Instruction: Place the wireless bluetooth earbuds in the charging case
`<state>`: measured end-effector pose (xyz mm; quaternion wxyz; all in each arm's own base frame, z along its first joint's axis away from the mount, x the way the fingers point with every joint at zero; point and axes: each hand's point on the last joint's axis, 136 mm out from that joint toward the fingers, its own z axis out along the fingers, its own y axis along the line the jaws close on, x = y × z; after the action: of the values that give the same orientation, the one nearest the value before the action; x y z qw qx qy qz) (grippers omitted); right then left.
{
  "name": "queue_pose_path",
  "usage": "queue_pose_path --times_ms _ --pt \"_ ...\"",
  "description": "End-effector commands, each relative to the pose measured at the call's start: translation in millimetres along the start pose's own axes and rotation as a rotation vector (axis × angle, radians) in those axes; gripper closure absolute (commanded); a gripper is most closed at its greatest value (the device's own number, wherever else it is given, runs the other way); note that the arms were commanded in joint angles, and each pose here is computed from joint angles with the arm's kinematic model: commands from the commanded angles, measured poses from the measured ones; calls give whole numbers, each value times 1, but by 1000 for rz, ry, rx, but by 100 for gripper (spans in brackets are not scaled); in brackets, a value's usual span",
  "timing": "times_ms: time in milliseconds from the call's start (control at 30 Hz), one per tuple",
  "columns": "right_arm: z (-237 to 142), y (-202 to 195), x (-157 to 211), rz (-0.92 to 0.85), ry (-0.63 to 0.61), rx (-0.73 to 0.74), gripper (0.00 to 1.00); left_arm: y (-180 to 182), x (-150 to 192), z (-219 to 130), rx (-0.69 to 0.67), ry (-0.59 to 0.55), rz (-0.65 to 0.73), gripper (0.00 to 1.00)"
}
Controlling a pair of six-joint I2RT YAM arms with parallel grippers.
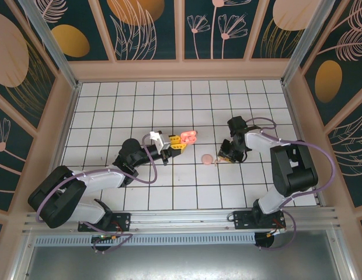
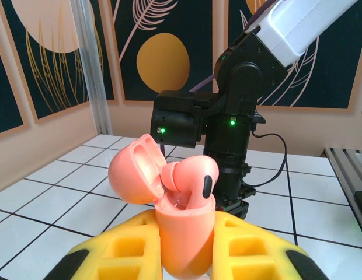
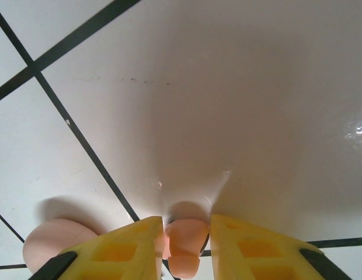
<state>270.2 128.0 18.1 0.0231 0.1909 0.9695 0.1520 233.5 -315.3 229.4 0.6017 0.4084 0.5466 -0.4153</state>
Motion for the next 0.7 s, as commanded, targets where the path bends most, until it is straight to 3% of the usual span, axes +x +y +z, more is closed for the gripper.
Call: queue_pose_path --times_ms 0,300,667 --pt "5 -1 -1 2 4 13 73 1 -15 2 0 -42 26 86" --pt "-5 1 -11 -32 -58 21 79 2 -12 2 -6 -32 22 86" --pt "-89 69 -36 -278 -400 -153 80 14 -1 10 -44 -49 -28 86"
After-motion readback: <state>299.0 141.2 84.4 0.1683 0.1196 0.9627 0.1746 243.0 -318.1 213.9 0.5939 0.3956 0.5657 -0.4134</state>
